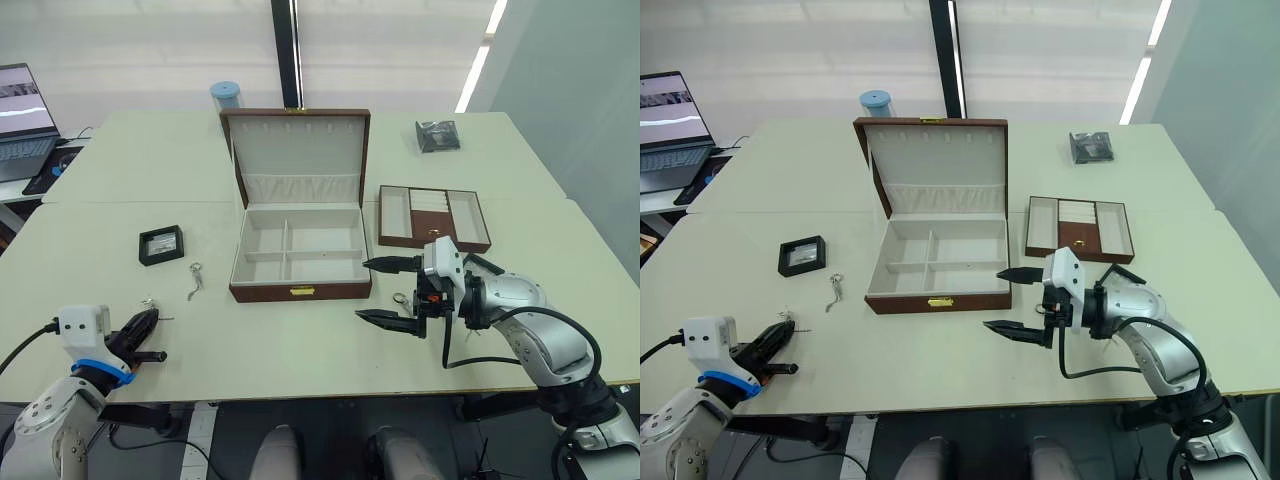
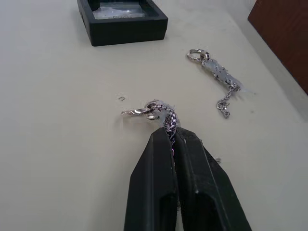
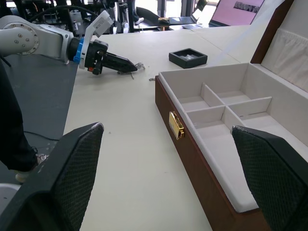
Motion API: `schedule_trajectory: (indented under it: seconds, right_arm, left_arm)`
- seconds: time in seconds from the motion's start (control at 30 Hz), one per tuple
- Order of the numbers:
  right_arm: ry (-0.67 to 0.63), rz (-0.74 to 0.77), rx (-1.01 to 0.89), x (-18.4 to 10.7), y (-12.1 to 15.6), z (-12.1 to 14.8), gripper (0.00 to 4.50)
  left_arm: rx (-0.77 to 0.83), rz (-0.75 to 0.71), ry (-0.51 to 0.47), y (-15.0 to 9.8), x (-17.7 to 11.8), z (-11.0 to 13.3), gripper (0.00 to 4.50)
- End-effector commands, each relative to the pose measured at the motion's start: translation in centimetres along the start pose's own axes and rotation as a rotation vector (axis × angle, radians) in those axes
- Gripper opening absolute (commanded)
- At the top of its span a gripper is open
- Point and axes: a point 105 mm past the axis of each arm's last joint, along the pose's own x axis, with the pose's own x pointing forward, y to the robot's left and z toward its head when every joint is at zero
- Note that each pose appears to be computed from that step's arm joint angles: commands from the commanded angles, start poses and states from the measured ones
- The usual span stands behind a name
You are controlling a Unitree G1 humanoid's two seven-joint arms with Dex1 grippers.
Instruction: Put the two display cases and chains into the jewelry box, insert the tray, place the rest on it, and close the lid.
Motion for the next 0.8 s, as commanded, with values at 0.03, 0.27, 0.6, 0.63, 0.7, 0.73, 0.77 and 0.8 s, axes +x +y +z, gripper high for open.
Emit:
schedule_trajectory:
  seconds: [0.03,0.27,0.6,0.63,0.7,0.73,0.77,0.8]
  right_arm:
    - [-0.036,-0.014,-0.038,-0.8,-0.3,1.6,4.50]
    - [-0.045,-0.068,-0.032,-1.8,-0.7,2.1,4.50]
    - [-0.036,-0.193,-0.040,-3.0,-1.6,2.0,4.50]
    - [-0.038,-0.203,-0.041,-3.0,-1.7,1.9,4.50]
    - [-0.043,-0.221,-0.039,-3.0,-1.6,1.9,4.50]
    - [-0.044,-0.227,-0.037,-3.0,-1.5,1.9,4.50]
    - [-0.044,-0.231,-0.036,-2.9,-1.4,1.8,4.50]
    - [-0.043,-0.238,-0.034,-3.0,-1.3,1.7,4.50]
  left_arm:
    - [0.045,-0.054,-0.096,-1.0,-0.2,4.3,0.03]
    - [0.066,-0.188,-0.128,-4.8,1.1,7.4,0.03]
    - [0.094,-0.366,-0.158,-10.1,4.1,10.5,0.03]
    - [0.095,-0.384,-0.159,-10.6,4.4,10.7,0.03]
    - [0.099,-0.417,-0.158,-11.4,4.9,10.9,0.03]
    - [0.106,-0.437,-0.155,-11.8,5.3,11.0,0.03]
    - [0.112,-0.453,-0.151,-12.1,5.6,11.1,0.03]
    - [0.112,-0.465,-0.151,-12.3,6.0,11.2,0.03]
